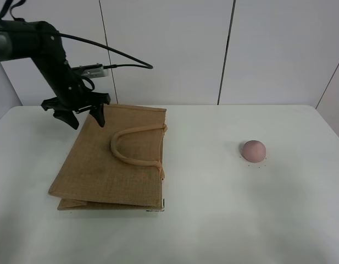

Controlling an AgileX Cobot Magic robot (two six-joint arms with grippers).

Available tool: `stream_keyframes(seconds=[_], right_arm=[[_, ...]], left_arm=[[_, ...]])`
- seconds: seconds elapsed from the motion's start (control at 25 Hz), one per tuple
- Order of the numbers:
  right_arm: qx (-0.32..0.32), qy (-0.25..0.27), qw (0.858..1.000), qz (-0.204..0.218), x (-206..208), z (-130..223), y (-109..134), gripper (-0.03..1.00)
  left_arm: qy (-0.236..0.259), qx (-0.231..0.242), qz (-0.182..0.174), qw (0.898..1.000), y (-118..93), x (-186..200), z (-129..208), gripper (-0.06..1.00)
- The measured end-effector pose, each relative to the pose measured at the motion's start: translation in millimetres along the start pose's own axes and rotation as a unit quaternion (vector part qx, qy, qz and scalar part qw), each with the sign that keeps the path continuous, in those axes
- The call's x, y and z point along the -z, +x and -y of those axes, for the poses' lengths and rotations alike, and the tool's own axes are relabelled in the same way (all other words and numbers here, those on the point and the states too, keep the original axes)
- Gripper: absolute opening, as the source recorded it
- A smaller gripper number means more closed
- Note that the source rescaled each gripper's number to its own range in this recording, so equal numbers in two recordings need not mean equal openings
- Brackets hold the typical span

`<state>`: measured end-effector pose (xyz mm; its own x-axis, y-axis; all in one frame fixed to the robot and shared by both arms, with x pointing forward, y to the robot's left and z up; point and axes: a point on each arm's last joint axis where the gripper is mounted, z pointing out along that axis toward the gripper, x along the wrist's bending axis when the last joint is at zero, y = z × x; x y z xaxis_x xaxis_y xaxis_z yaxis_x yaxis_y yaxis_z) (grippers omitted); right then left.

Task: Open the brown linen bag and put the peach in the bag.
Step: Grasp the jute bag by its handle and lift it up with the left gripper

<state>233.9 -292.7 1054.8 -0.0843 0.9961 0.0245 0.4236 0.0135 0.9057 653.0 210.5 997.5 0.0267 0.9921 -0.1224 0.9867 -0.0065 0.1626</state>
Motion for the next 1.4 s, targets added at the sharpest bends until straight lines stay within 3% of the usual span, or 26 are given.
stream_keyframes(seconds=[0.2, 0.56, 0.88, 1.24, 1.4], right_arm=[[0.0, 0.0, 1.0, 0.0, 0.0, 0.0, 0.0, 1.0], [0.0, 0.0, 1.0, 0.0, 0.0, 0.0, 0.0, 1.0], [0.0, 0.0, 1.0, 0.0, 0.0, 0.0, 0.0, 1.0], [0.0, 0.0, 1.0, 0.0, 0.0, 0.0, 0.0, 1.0], [0.0, 0.0, 1.0, 0.0, 0.0, 0.0, 0.0, 1.0]], left_arm=[[-0.006, -0.03, -0.014, 0.999, -30.7, -22.8, -1.2, 0.97], [0.04, -0.025, -0.031, 0.998, -29.0, -74.5, -1.2, 0.96], [-0.003, -0.029, -0.019, 0.999, -38.0, -79.5, -8.4, 0.96], [0.022, -0.033, -0.035, 0.999, -33.0, -113.2, -5.9, 0.96], [0.023, -0.034, -0.036, 0.999, -32.5, -116.7, -5.7, 0.9]])
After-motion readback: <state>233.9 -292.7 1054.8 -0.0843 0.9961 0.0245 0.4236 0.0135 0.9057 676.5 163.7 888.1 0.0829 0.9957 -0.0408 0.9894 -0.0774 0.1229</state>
